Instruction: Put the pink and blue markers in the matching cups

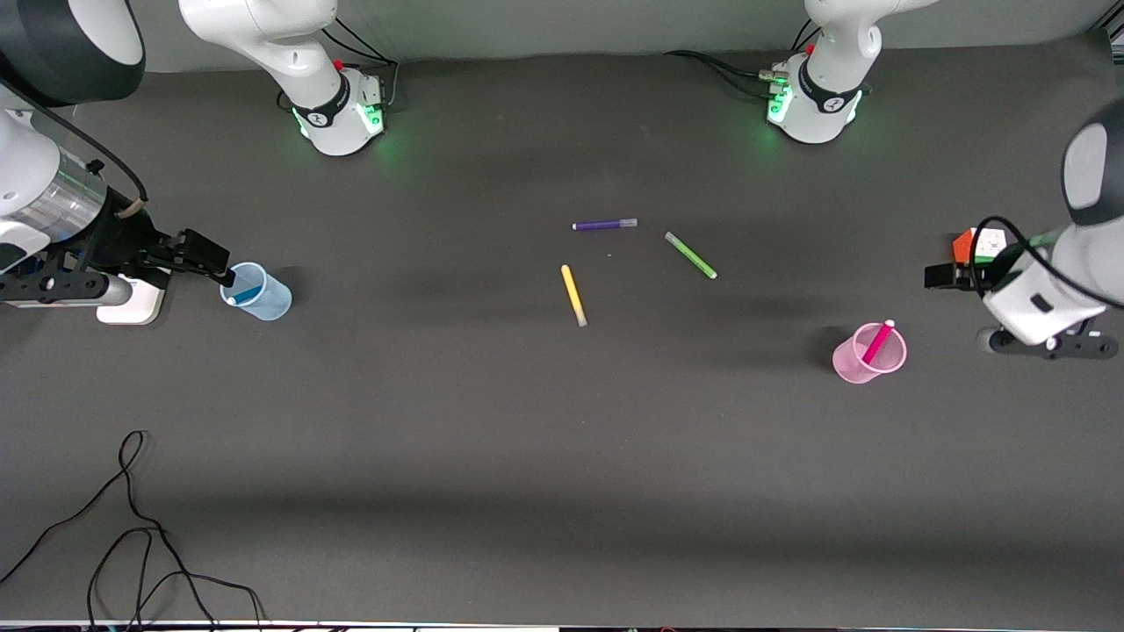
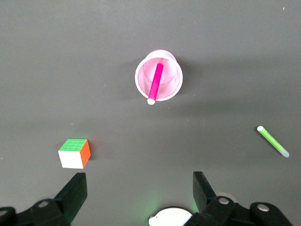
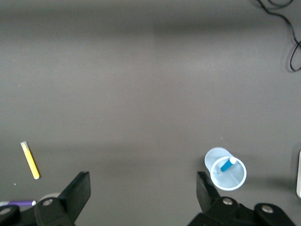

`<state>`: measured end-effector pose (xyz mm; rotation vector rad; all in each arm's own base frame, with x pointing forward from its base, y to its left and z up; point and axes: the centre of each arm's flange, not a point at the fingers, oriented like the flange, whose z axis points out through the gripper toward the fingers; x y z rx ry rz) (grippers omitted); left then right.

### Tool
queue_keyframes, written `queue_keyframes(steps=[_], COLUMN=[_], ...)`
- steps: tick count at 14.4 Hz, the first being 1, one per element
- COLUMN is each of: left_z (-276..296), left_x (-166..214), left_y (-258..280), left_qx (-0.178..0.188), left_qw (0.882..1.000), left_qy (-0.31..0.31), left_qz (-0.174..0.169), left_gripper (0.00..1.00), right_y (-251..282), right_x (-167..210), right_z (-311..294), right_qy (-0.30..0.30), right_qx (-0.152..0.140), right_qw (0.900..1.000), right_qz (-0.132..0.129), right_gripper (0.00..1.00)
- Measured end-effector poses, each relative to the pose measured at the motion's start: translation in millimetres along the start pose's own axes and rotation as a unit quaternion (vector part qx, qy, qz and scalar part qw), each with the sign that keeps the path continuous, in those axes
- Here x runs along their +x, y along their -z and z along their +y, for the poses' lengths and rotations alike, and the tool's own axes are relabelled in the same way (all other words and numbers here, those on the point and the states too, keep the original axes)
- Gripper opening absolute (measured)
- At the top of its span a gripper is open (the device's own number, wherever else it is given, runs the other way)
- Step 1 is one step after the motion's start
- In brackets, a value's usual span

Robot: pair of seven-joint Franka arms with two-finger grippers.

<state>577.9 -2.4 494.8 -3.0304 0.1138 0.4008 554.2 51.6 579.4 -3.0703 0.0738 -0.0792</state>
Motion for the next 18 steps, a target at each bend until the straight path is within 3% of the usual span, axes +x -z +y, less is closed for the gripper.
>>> queue_keyframes(steps=[6, 10, 18], left_z=[-8.3, 14.2, 12.9], left_x=[-29.6, -35.0, -37.1], left_y=[42.1, 67.5, 70.0], left_qx=[-0.019, -0.025, -0.037], left_qw=[0.999, 0.998, 0.998], left_qy=[0.018, 0.001, 0.004], left_qz=[0.046, 0.051, 0.054], left_gripper=[1.0, 1.0, 1.0], right_y=[-9.2, -16.2, -19.8], right_x=[-1.4, -5.7, -13.6], right_z=[0.6, 1.7, -1.1], right_qy=[0.001, 0.01, 0.013], right_qx=[-0.004, -0.031, -0.036], right_qw=[1.0, 0.999, 0.998], right_qz=[-0.003, -0.02, -0.05], right_gripper=[1.0, 1.0, 1.0])
